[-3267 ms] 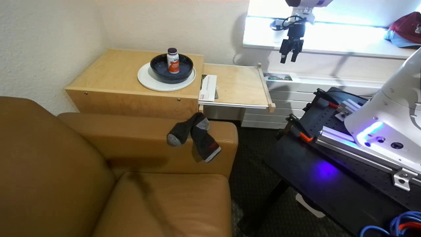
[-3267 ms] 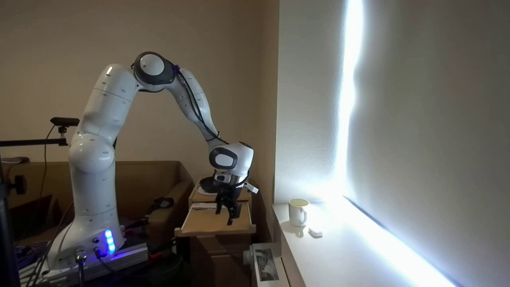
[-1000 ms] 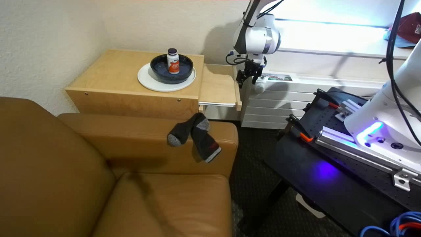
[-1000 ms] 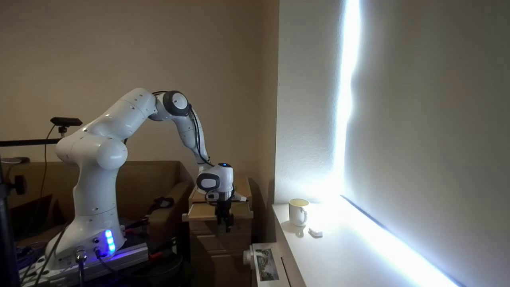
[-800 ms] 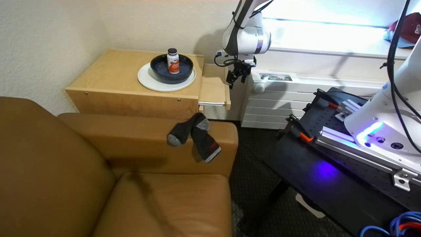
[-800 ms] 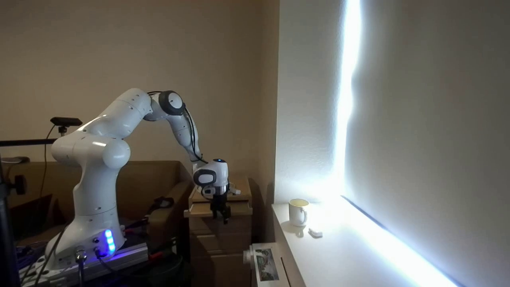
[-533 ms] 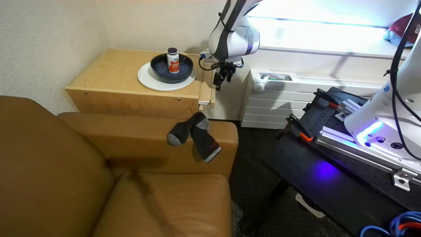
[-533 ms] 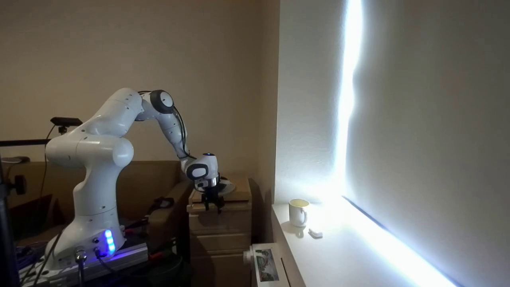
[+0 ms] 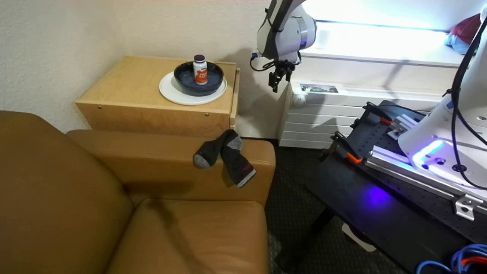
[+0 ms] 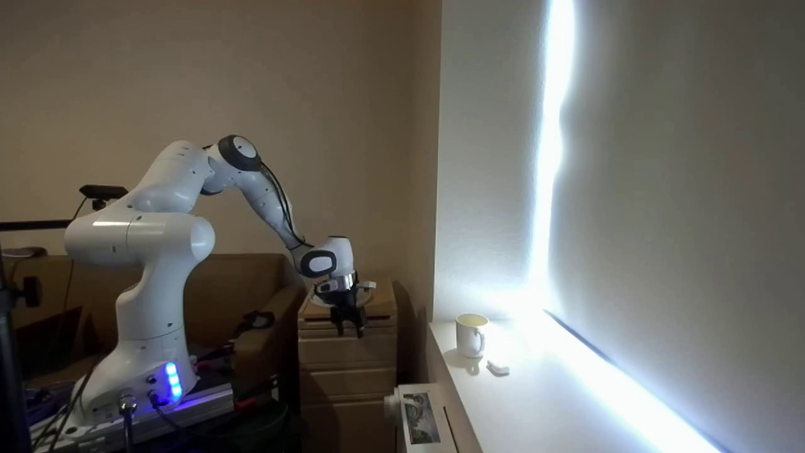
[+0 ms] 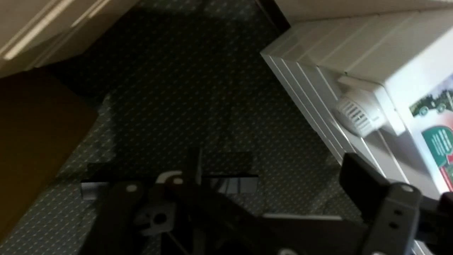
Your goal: Place the white bottle in the black bowl on top of the night stand, place the lemon in the white mug on the window sill, close the open drawer on the nightstand
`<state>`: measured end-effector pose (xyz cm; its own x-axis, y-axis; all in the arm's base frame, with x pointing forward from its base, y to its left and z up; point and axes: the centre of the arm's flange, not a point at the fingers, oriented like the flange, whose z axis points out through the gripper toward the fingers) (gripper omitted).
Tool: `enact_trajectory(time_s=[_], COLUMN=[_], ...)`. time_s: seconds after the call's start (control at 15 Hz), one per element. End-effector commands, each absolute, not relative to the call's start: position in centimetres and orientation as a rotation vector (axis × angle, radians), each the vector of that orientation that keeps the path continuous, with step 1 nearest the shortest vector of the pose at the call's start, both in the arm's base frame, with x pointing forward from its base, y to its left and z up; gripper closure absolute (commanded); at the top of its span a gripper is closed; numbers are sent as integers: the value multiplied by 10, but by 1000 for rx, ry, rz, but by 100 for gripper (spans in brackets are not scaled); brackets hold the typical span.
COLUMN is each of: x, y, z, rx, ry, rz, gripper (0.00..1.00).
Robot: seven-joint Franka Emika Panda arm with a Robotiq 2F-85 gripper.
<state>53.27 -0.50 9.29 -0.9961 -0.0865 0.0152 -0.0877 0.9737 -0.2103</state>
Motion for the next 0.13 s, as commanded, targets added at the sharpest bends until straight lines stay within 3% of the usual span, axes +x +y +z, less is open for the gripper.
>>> enact_trajectory(time_s=[0.0, 0.07], x=[525, 519], y=[-20, -31], z=[94, 94], rx=[103, 79], ry=[-3096, -3081], rz=[334, 331], gripper=[0, 0])
